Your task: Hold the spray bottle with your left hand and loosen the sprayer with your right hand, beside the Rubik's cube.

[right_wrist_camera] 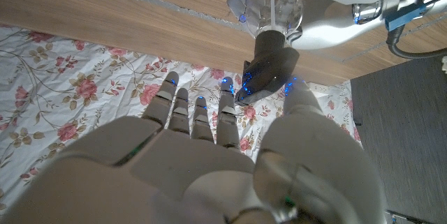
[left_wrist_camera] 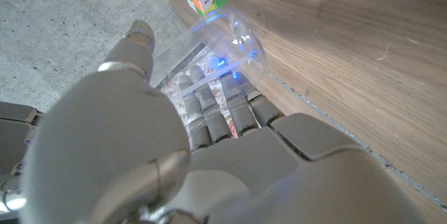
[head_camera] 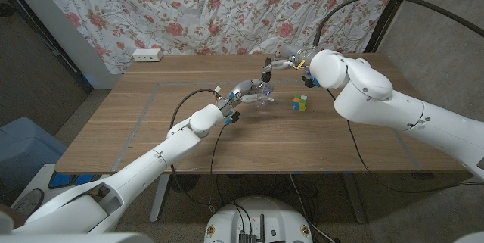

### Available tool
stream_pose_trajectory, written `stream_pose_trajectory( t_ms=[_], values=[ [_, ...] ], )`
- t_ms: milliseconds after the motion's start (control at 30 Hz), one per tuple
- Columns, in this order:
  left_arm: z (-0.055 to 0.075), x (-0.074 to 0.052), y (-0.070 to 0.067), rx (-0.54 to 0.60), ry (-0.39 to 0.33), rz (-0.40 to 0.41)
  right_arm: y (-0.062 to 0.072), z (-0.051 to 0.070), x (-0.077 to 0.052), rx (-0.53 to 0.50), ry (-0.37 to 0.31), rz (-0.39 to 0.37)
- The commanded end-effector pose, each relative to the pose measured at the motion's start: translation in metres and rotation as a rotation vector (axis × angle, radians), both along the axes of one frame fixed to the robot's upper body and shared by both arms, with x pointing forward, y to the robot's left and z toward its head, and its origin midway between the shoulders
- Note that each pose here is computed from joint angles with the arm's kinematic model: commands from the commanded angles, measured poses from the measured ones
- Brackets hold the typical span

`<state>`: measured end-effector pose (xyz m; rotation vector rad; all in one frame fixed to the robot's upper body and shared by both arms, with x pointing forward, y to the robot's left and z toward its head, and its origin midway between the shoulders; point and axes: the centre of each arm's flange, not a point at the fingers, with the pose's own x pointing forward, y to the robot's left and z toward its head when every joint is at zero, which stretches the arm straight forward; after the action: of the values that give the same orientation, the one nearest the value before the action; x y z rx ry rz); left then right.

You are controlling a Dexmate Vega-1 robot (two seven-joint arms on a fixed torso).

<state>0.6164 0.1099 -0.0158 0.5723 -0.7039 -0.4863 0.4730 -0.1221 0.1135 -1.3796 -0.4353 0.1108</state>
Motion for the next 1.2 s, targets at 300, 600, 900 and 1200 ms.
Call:
stream_pose_trajectory(
  t_ms=[300, 600, 900, 1200],
  values=[
    [-0.0021, 0.0022, -0.0038, 0.000, 0.009, -0.012, -0.0060, 0.0020, 0.0021, 0.063, 0.010, 0.059],
    [-0.0039, 0.0027, -0.0057, 0.001, 0.013, -0.022, -0.0064, 0.0015, 0.0027, 0.082, 0.016, 0.078],
    [-0.0045, 0.0023, -0.0068, 0.007, 0.013, -0.029, -0.0068, 0.0006, 0.0008, 0.110, 0.005, 0.094],
    [-0.0083, -0.0009, -0.0066, 0.006, 0.017, -0.031, -0.0094, -0.0028, -0.0021, 0.152, -0.012, 0.110]
  ],
)
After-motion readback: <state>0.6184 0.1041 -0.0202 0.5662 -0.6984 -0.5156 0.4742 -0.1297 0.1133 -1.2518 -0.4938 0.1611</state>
